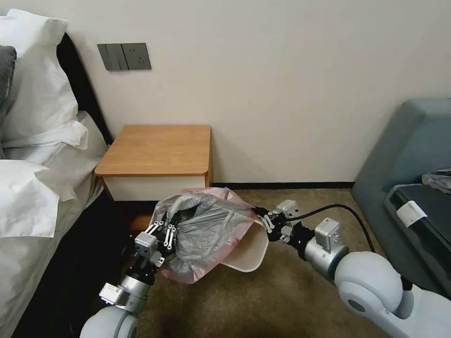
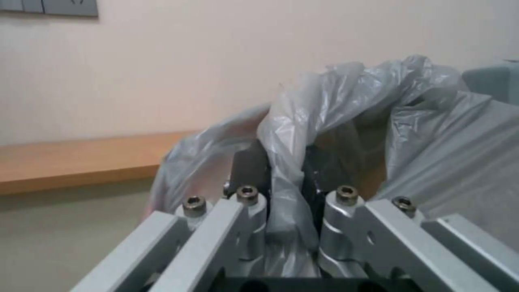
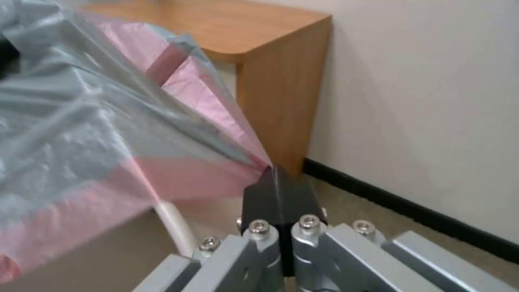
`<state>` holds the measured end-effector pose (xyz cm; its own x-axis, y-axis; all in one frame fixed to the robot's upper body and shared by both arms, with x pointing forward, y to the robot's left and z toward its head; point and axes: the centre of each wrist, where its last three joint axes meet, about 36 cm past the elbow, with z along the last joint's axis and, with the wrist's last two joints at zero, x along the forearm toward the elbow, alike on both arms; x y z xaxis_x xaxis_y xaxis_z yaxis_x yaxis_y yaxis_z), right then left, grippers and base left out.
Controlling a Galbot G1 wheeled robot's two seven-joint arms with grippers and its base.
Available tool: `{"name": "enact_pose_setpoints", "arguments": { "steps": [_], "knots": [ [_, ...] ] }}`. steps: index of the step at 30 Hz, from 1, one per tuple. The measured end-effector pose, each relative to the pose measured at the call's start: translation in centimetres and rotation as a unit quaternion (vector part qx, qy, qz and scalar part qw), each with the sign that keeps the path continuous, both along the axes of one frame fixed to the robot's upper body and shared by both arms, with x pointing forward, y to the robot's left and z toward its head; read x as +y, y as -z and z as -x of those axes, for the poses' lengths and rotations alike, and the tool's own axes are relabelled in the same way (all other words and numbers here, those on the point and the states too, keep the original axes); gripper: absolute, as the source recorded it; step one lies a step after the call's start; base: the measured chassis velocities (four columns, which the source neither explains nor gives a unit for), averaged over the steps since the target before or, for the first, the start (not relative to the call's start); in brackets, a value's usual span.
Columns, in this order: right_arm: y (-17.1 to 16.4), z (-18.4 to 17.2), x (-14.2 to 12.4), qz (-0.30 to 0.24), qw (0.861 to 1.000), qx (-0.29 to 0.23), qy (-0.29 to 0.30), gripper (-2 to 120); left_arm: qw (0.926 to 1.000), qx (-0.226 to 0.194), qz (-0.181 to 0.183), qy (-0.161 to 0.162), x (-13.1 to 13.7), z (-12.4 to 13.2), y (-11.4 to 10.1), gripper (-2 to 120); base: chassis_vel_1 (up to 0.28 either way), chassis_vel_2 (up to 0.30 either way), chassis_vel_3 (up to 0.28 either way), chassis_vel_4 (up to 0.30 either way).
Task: Pick up the garbage bag from the table and place it over the trash can.
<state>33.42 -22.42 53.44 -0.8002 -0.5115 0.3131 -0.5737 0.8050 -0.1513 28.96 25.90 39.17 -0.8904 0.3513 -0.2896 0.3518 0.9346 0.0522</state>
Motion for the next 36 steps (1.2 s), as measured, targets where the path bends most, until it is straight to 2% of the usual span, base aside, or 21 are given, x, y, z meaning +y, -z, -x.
{"name": "enact_pose_setpoints", "arguments": {
  "steps": [5,7,10,12,14,16,17,18,20,21,22,24,26,27,30,36],
  "knots": [
    [0.1,0.1,-0.1,0.020,1.000,0.000,0.004,0,0.9999,0.009,0.008,-0.006,0.1,0.0,0.0,7,0.000,0.000,0.000,0.000],
    [0.2,0.1,-0.2,0.031,0.999,0.000,0.007,10,0.9997,0.018,0.015,-0.012,0.1,0.0,0.0,7,0.000,0.000,0.000,0.000],
    [0.2,0.2,-0.4,0.036,0.999,-0.003,0.011,18,0.9992,0.027,0.021,-0.018,0.1,-0.1,-0.1,7,0.000,0.000,0.000,0.000],
    [-0.6,0.7,-0.3,0.023,0.999,-0.023,0.015,28,0.9984,0.041,0.025,-0.032,0.0,-0.1,-0.1,7,0.000,0.000,0.000,0.000],
    [-1.2,1.1,-0.1,0.009,0.999,-0.036,0.018,31,0.9978,0.045,0.027,-0.039,0.0,0.0,-0.1,7,0.000,0.000,0.000,0.000],
    [-2.6,2.5,0.6,-0.033,0.998,-0.053,0.023,41,0.9964,0.055,0.032,-0.056,-0.1,0.1,0.2,7,0.000,0.000,0.000,0.000],
    [-3.1,3.5,1.2,-0.080,0.995,-0.050,0.024,47,0.9953,0.058,0.036,-0.068,-0.3,0.1,0.3,7,0.000,0.000,0.000,0.000],
    [-3.1,3.5,1.2,-0.080,0.995,-0.050,0.024,47,0.9953,0.058,0.036,-0.068,-0.3,0.1,0.3,7,0.000,0.000,0.000,0.000],
    [-2.7,5.0,2.3,-0.209,0.977,0.015,0.048,56,0.9929,0.063,0.051,-0.086,-0.6,0.1,0.6,7,0.000,0.000,0.000,0.000],
    [-2.0,5.7,3.0,-0.265,0.958,0.077,0.073,61,0.9921,0.062,0.062,-0.090,-0.8,0.0,0.6,7,0.000,0.000,0.000,0.000],
    [-2.0,5.7,3.0,-0.265,0.958,0.077,0.073,61,0.9921,0.062,0.062,-0.090,-0.8,0.0,0.6,7,0.000,0.000,0.000,0.000],
    [-0.8,6.9,3.9,-0.302,0.939,0.139,0.091,69,0.9909,0.057,0.077,-0.094,-1.0,-0.1,0.8,7,0.000,0.000,0.000,0.000],
    [0.1,8.0,4.8,-0.321,0.928,0.166,0.094,79,0.9900,0.053,0.091,-0.094,-1.2,-0.2,0.8,7,0.000,0.000,0.000,0.000],
    [0.1,8.0,4.8,-0.321,0.928,0.166,0.094,79,0.9900,0.053,0.091,-0.094,-1.2,-0.2,0.8,7,0.000,0.000,0.000,0.000],
    [0.0,8.1,5.7,-0.349,0.917,0.171,0.089,90,0.9899,0.052,0.096,-0.091,-1.3,-0.2,0.8,7,0.000,0.000,0.000,0.000],
    [-0.7,7.6,6.7,-0.385,0.903,0.176,0.072,92,0.9906,0.052,0.091,-0.088,-1.3,0.0,1.1,7,0.000,0.000,0.000,0.000]
  ]
}}
